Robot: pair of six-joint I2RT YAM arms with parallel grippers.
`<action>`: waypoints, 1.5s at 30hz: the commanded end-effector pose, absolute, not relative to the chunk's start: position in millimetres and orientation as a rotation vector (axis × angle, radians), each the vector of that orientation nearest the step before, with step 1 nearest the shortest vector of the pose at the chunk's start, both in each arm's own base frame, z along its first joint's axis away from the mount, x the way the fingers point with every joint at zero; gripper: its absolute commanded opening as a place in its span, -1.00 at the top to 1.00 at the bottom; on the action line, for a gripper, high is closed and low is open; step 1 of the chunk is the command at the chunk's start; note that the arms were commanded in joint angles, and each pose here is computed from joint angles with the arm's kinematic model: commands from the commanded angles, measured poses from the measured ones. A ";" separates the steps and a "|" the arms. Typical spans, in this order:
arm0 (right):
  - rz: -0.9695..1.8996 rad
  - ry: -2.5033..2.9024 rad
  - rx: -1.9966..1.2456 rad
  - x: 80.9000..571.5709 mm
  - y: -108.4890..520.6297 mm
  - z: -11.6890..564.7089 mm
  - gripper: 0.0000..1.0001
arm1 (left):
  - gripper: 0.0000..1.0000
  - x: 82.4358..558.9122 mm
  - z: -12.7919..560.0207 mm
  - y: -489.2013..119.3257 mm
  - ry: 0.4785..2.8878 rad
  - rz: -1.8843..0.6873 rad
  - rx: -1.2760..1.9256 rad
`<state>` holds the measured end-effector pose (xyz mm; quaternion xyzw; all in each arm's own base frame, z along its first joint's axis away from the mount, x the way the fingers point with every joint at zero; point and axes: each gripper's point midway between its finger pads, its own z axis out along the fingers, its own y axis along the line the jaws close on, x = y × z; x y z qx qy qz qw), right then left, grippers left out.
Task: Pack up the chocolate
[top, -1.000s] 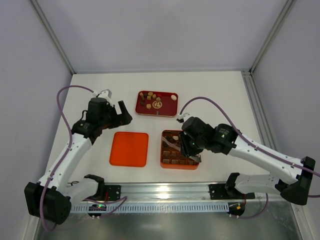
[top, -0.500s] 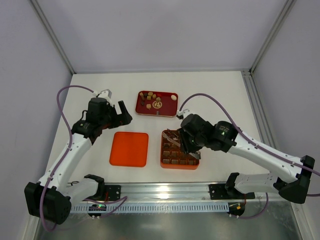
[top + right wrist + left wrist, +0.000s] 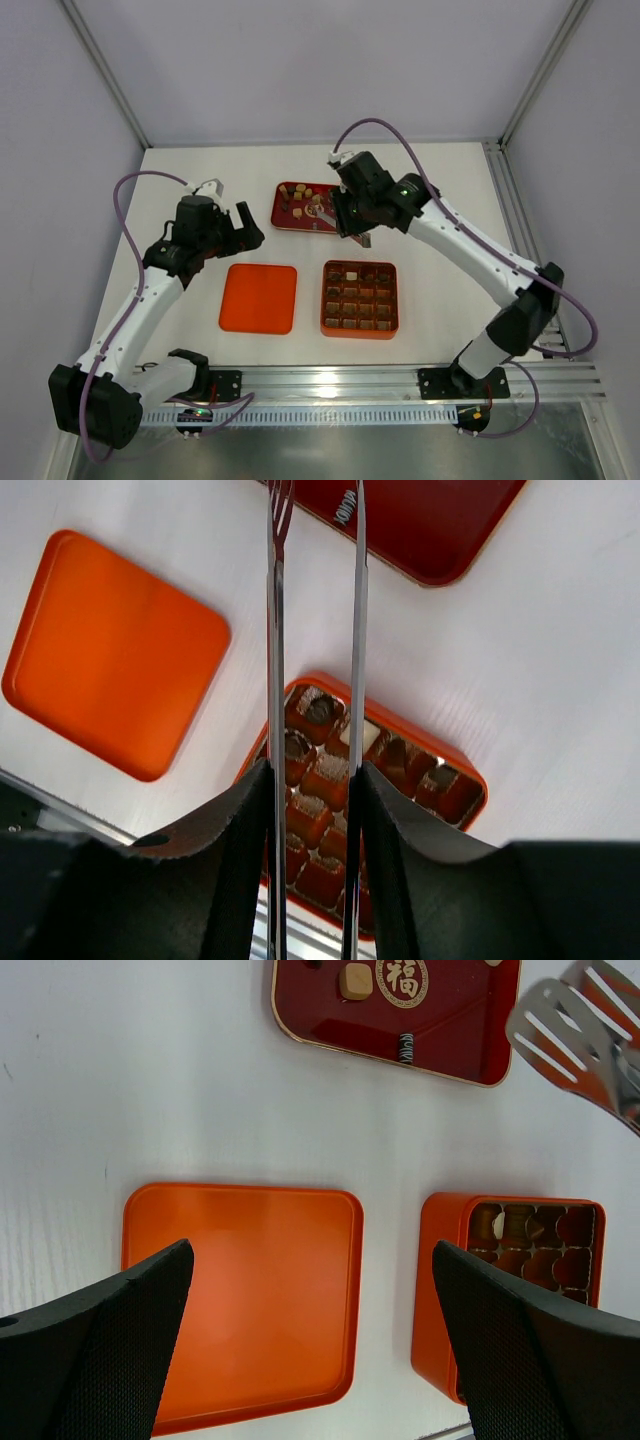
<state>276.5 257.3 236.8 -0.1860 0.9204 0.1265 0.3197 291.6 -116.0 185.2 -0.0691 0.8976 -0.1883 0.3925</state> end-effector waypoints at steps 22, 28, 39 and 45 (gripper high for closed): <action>0.302 2.353 -0.553 406.1 353.6 190.8 0.17 | -0.99 293.9 196.1 -115.2 2.230 -0.484 -0.161; 0.303 2.361 -0.541 412.8 360.0 177.1 0.17 | -0.99 293.6 195.7 -116.1 2.233 -0.487 -0.156; 0.297 2.362 -0.513 428.6 366.1 161.8 0.18 | -0.99 293.9 194.1 -115.4 2.237 -0.483 -0.159; 0.293 2.378 -0.512 430.3 367.4 151.7 0.20 | -0.99 294.2 193.6 -114.9 2.238 -0.479 -0.161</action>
